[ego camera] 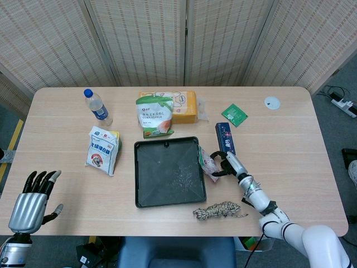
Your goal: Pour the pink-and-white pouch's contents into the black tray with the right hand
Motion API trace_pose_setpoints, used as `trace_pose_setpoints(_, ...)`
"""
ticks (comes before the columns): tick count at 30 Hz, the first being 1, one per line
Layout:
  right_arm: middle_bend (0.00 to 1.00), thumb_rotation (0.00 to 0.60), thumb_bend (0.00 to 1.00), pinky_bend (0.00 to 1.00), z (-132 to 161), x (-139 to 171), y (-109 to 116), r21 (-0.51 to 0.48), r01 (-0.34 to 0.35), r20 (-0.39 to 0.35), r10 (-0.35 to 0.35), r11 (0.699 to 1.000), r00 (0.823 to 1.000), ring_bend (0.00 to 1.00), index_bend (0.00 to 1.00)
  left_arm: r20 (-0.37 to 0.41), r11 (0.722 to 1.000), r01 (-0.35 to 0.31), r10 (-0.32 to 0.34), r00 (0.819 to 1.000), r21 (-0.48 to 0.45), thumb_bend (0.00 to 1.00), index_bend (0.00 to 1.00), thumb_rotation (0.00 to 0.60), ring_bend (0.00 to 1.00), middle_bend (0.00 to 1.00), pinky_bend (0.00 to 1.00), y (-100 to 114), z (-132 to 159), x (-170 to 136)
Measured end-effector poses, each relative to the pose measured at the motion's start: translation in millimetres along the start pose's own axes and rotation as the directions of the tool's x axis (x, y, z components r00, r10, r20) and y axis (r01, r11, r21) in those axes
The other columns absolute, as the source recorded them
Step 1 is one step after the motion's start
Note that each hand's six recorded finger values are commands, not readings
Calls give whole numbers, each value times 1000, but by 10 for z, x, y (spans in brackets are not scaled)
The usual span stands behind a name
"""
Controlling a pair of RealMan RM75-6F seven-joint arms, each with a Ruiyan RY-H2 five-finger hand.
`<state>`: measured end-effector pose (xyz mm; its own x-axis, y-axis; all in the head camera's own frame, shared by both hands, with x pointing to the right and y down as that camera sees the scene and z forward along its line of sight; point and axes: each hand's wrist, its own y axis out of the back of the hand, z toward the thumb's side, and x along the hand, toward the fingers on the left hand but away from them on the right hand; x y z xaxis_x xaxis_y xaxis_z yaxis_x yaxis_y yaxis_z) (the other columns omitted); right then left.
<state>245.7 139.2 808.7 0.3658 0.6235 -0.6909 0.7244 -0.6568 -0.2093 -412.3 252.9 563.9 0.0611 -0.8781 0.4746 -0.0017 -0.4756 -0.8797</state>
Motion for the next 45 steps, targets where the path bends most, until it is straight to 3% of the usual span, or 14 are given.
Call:
trace_pose_setpoints(9, 213, 600, 367, 907, 7, 89, 15, 16, -1, -23, 1, 1000, 1000, 874, 275, 7, 1000, -3, 3, 1000, -1, 309, 92, 600, 115, 152, 42, 2, 19, 10)
trace_pose_setpoints(18, 121, 600, 367, 894, 89, 258, 183, 31, 36, -85, -33, 999, 996, 840, 66, 10, 1000, -9, 9, 1000, -3, 309, 91, 600, 115, 152, 42, 18, 22, 24)
trace_pose_setpoints(33, 113, 600, 367, 894, 329, 742, 572, 157, 120, -179, -91, 980, 980, 816, 27, 26, 1000, -22, 22, 999, -10, 307, 91, 600, 115, 152, 42, 45, 44, 96)
trace_pose_setpoints(36, 130, 600, 367, 888, 383, 899, 703, 227, 163, -200, -117, 960, 973, 759, 61, 26, 1000, -21, 22, 999, -17, 308, 91, 600, 116, 152, 42, 53, 46, 112)
trace_pose_setpoints(39, 138, 600, 367, 791, 398, 1037, 814, 310, 211, -211, -150, 927, 966, 608, 103, 23, 999, -21, 22, 1000, -25, 308, 89, 600, 115, 152, 42, 67, 39, 134)
trace_pose_setpoints(42, 138, 600, 367, 575, 397, 1214, 941, 421, 275, -216, -199, 865, 956, 456, 107, 17, 999, -22, 23, 1000, -31, 308, 84, 600, 115, 152, 43, 68, 34, 155)
trace_pose_setpoints(45, 138, 600, 367, 322, 388, 1434, 1066, 533, 327, -211, -252, 780, 945, 262, 106, 11, 999, -26, 27, 1000, -36, 308, 83, 600, 115, 152, 42, 59, 36, 180)
